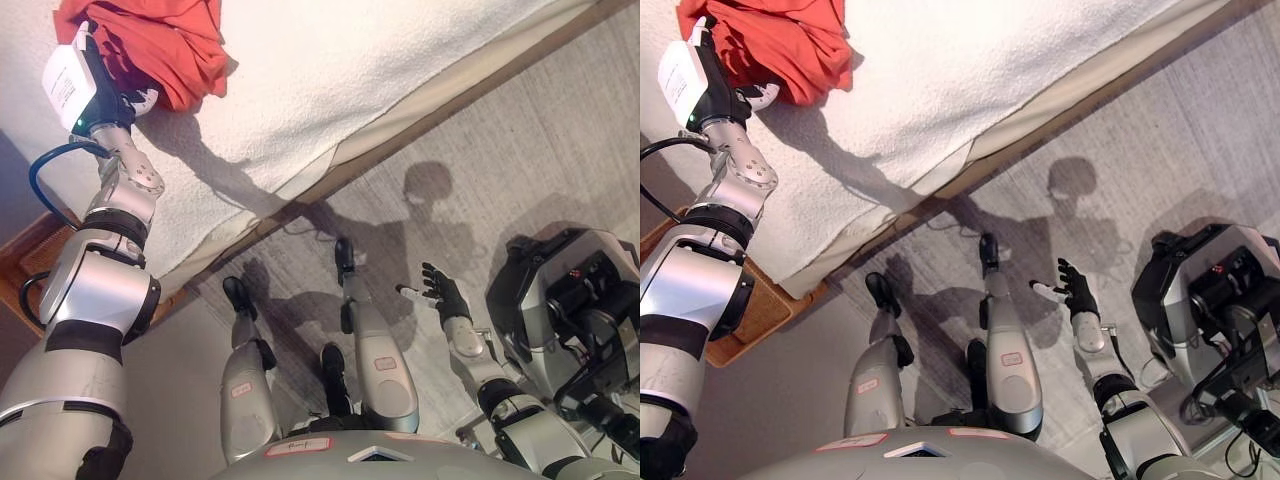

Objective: Put the clothes on the bed into the basket.

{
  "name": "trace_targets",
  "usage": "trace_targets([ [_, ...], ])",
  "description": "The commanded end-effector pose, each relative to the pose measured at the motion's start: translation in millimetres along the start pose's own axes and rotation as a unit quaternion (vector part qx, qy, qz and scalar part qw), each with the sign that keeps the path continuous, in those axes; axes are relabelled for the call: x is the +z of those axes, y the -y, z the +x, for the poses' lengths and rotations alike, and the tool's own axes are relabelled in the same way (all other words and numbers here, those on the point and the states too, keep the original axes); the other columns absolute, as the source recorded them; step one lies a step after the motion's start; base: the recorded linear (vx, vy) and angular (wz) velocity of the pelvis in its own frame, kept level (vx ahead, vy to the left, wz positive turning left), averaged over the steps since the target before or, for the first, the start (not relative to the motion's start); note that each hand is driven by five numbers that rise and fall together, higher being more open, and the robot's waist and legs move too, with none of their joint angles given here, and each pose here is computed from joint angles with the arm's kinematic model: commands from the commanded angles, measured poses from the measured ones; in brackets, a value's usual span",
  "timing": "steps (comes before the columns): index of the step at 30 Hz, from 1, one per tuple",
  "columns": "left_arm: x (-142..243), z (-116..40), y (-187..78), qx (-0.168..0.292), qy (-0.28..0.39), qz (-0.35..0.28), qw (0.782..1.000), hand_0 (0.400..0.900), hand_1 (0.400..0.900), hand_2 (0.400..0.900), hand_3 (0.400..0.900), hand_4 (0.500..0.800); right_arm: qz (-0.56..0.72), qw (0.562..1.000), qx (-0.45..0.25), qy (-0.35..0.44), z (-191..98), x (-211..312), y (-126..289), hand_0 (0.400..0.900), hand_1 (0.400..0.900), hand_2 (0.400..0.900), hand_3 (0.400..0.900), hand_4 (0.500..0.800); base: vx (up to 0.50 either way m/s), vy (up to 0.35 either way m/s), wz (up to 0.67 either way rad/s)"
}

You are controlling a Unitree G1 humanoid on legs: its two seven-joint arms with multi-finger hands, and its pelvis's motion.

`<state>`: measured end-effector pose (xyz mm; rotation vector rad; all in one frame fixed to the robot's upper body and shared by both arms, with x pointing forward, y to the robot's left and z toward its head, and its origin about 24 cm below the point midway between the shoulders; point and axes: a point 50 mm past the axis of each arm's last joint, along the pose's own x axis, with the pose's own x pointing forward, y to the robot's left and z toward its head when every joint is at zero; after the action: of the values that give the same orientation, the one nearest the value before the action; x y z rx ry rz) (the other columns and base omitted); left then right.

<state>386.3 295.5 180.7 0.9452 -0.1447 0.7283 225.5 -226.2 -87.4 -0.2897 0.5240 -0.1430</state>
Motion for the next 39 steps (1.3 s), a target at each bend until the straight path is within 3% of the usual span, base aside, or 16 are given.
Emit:
trace_targets([
  [1,23,39.9,-72,0.134,0.021,-0.037,0.99,0.9,0.9,0.9,0.9,0.8,0.015,0.999,-0.05,0.007,-6,-7,25,0.9,0.9,0.9,0.9,0.8,0.019,0.0,-0.07],
  [2,22,39.5,-71,0.131,0.019,-0.039,0.99,0.818,0.818,0.818,0.818,0.751,0.015,0.999,-0.05,0.007,-8,-8,26,0.9,0.9,0.9,0.9,0.8,0.023,0.007,-0.1],
  [3,21,38.9,-69,0.127,0.018,-0.041,0.991,0.545,0.545,0.545,0.545,0.587,0.017,0.999,-0.05,0.007,-8,-9,26,0.9,0.9,0.9,0.9,0.8,0.026,0.021,-0.11],
  [4,21,38.4,-68,0.126,0.015,-0.046,0.991,0.4,0.4,0.4,0.4,0.5,0.018,0.999,-0.05,0.006,-9,-11,26,0.9,0.9,0.9,0.9,0.8,0.024,0.02,-0.09],
  [18,22,33.4,-57,0.109,0.014,-0.07,0.991,0.4,0.4,0.4,0.4,0.5,0.011,0.999,-0.051,0.002,-12,-15,28,0.9,0.9,0.9,0.9,0.8,0.007,0.001,0.01],
  [31,15,1.0,1,-0.021,-0.002,-0.153,0.988,0.4,0.4,0.4,0.4,0.5,-0.01,0.994,-0.08,-0.078,-16,-40,54,0.9,0.9,0.9,0.9,0.8,0.014,0.015,0.17],
  [36,-15,-14.5,14,-0.058,-0.043,-0.149,0.986,0.4,0.4,0.4,0.4,0.5,-0.014,0.991,-0.081,-0.103,-16,-46,57,0.9,0.9,0.9,0.9,0.8,-0.018,0.01,0.18],
  [39,-32,-16.2,10,-0.062,-0.066,-0.137,0.986,0.4,0.4,0.4,0.4,0.5,-0.019,0.99,-0.078,-0.117,-17,-50,59,0.9,0.9,0.9,0.9,0.8,-0.022,0.007,0.13],
])
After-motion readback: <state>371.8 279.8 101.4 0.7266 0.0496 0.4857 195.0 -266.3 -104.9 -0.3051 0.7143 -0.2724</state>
